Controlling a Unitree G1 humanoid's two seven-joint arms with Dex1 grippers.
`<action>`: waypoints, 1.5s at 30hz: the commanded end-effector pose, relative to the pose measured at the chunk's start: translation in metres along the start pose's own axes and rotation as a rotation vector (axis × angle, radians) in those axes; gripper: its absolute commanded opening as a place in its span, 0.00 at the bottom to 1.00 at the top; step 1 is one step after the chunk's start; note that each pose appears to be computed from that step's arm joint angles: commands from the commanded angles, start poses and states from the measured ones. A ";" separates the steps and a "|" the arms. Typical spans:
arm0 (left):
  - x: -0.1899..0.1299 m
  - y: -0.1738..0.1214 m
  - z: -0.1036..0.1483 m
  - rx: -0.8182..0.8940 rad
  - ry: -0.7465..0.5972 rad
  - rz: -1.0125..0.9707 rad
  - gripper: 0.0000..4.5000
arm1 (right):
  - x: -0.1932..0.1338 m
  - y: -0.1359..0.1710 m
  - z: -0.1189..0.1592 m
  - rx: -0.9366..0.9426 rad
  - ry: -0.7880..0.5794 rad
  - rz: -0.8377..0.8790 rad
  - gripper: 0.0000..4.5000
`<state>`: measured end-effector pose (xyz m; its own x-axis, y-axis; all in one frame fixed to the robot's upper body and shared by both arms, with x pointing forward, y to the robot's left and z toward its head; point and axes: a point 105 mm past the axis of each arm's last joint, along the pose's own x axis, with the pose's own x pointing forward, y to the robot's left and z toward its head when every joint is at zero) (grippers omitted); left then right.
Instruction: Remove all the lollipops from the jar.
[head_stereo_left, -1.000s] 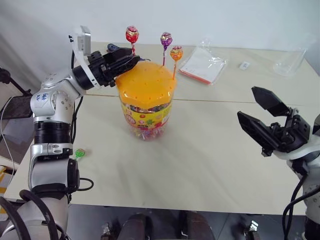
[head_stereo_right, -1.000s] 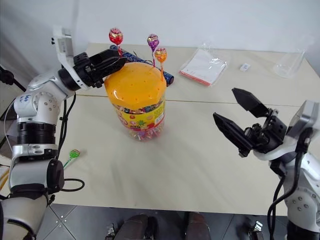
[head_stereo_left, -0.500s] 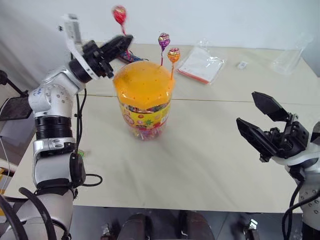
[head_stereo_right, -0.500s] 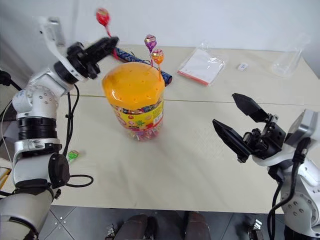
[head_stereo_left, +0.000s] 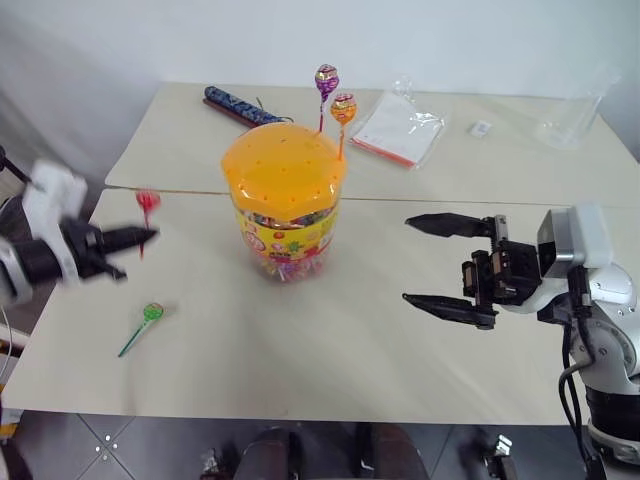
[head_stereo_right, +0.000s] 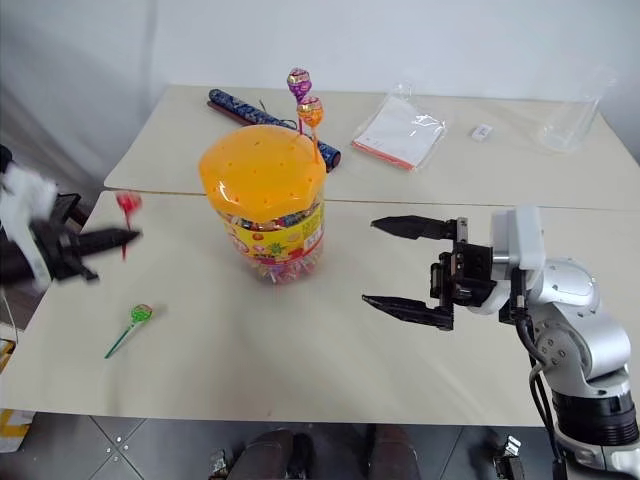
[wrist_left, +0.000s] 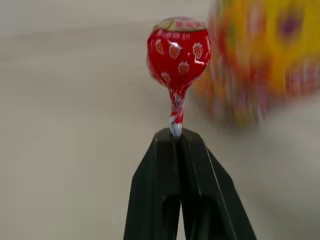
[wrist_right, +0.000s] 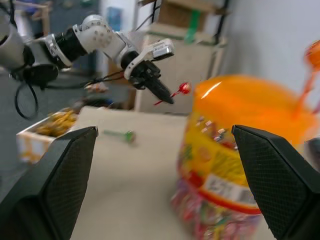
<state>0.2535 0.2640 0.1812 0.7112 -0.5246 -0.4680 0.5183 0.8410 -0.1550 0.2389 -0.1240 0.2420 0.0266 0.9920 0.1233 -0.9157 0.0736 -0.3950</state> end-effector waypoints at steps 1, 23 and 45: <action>0.006 -0.024 -0.029 -0.015 0.065 -0.044 0.00 | 0.001 0.003 -0.006 -0.017 0.053 0.076 1.00; -0.038 -0.011 -0.001 0.188 -0.271 -0.219 0.61 | 0.009 -0.044 -0.015 0.083 0.080 -0.313 1.00; -0.029 -0.049 0.094 0.288 -0.860 -0.466 0.62 | 0.104 -0.107 0.016 0.101 0.036 -0.417 0.79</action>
<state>0.2570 0.2269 0.2730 0.4705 -0.8048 0.3618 0.8514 0.5218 0.0533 0.3375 -0.0294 0.3000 0.4298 0.8826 0.1906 -0.8641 0.4633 -0.1965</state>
